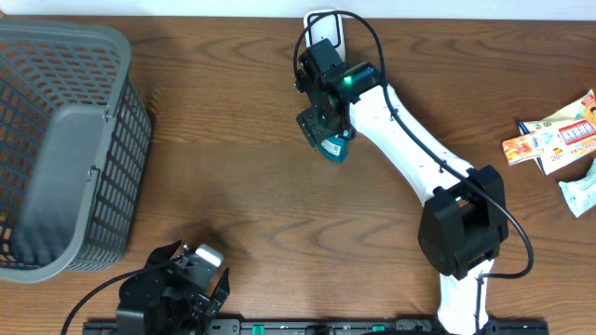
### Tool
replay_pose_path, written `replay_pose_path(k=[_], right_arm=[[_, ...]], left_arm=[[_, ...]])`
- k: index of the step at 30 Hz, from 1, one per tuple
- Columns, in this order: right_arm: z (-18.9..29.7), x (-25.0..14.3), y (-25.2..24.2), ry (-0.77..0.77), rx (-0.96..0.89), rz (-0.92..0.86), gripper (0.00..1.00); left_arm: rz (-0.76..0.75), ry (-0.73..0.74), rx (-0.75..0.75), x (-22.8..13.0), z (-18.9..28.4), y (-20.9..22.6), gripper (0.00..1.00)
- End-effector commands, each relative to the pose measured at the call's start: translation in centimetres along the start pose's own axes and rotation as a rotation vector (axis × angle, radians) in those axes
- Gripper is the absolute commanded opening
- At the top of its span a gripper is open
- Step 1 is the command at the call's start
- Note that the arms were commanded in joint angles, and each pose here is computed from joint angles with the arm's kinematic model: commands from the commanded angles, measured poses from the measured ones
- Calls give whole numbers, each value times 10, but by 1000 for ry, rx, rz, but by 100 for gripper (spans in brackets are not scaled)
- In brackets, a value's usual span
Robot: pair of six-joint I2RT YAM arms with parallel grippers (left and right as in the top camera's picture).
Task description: Scan the item barcode
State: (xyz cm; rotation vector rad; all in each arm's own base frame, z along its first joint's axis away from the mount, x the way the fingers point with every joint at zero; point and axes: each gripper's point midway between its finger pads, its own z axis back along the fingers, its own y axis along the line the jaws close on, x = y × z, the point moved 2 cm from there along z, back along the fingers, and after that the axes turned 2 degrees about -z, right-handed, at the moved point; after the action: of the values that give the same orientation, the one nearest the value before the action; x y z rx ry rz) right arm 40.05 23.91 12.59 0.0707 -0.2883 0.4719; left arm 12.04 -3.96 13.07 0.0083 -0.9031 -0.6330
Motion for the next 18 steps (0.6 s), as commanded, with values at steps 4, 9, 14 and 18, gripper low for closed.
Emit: replay_pose_path(k=[4, 9, 14, 18], right_arm=[[0, 2, -3, -3, -9, 4, 58], [0, 0, -3, 6, -10, 4, 50], [-3, -4, -3, 29, -11, 10, 51], [-11, -10, -3, 62, -14, 13, 56]], left_arm=[[-5, 20, 9, -4, -1, 1, 99], [-5, 20, 9, -4, -1, 1, 99], [-5, 20, 9, -4, -1, 1, 99], [-5, 20, 9, -4, -1, 1, 99]])
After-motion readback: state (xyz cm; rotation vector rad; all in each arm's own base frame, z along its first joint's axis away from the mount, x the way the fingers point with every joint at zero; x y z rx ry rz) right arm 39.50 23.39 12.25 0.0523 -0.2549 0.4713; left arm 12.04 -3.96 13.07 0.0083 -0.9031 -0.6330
